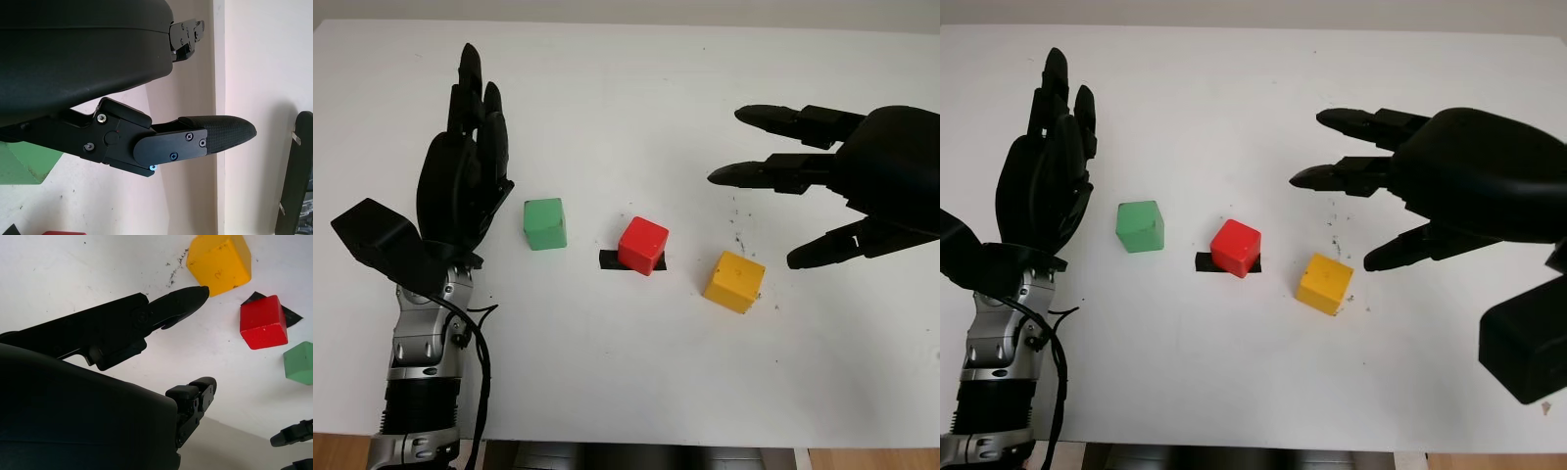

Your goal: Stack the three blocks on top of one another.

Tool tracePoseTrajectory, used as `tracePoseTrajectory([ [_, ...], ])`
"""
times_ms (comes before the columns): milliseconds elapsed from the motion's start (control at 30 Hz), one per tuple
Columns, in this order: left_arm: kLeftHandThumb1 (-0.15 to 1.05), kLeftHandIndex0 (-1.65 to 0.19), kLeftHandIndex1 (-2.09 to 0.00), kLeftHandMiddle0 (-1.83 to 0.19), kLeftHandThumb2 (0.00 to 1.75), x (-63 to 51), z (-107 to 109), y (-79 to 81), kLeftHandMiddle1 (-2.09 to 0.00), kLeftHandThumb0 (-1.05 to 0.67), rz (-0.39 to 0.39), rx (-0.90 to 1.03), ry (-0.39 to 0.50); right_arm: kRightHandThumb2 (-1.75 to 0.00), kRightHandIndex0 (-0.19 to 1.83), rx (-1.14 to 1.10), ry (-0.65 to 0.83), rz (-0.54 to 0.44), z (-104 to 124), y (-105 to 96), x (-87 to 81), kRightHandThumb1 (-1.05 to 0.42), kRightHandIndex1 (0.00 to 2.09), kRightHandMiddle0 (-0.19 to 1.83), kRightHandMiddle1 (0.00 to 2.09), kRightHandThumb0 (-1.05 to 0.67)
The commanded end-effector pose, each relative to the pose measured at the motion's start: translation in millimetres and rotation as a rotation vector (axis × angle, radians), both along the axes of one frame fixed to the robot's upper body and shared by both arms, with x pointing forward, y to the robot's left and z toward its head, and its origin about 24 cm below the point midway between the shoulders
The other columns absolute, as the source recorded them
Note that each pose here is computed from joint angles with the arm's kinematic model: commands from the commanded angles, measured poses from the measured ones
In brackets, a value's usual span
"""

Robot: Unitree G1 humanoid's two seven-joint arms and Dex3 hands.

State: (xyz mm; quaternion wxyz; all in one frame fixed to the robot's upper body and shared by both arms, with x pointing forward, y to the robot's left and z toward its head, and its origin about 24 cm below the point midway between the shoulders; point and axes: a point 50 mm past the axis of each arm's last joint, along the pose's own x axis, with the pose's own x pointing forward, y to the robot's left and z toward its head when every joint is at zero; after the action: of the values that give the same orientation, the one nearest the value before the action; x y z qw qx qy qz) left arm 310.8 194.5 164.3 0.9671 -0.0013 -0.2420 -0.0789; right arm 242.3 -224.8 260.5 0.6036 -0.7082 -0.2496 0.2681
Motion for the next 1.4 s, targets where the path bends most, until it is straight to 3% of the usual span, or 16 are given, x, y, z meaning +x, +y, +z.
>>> tracePoseTrajectory([
  [0, 1.05, 0.19, 0.0, 0.19, 0.55, -2.2, 1, 4.3, 0.0, -0.81, 0.004, 0.007, -0.008, -0.06, 0.03, -0.041, 0.013, 0.01, -5, 2, -2.0, -0.97, 0.05, 0.39, 0.09, -0.55],
  [667, 1.05, 0.19, 0.0, 0.19, 0.54, -1.5, 3, 3.6, 0.0, -0.81, -0.007, 0.015, -0.003, -0.05, 0.0, -0.162, 0.087, 0.019, -26, 3, -5.3, -0.95, 0.04, 0.38, 0.08, -0.61],
  [1367, 1.05, 0.19, 0.0, 0.19, 0.54, -2.7, 3, 3.6, 0.0, -0.81, -0.004, 0.02, -0.003, -0.05, 0.04, -0.141, 0.077, 0.066, -53, 4, 10.0, -0.93, 0.08, 0.44, 0.1, -0.52],
])
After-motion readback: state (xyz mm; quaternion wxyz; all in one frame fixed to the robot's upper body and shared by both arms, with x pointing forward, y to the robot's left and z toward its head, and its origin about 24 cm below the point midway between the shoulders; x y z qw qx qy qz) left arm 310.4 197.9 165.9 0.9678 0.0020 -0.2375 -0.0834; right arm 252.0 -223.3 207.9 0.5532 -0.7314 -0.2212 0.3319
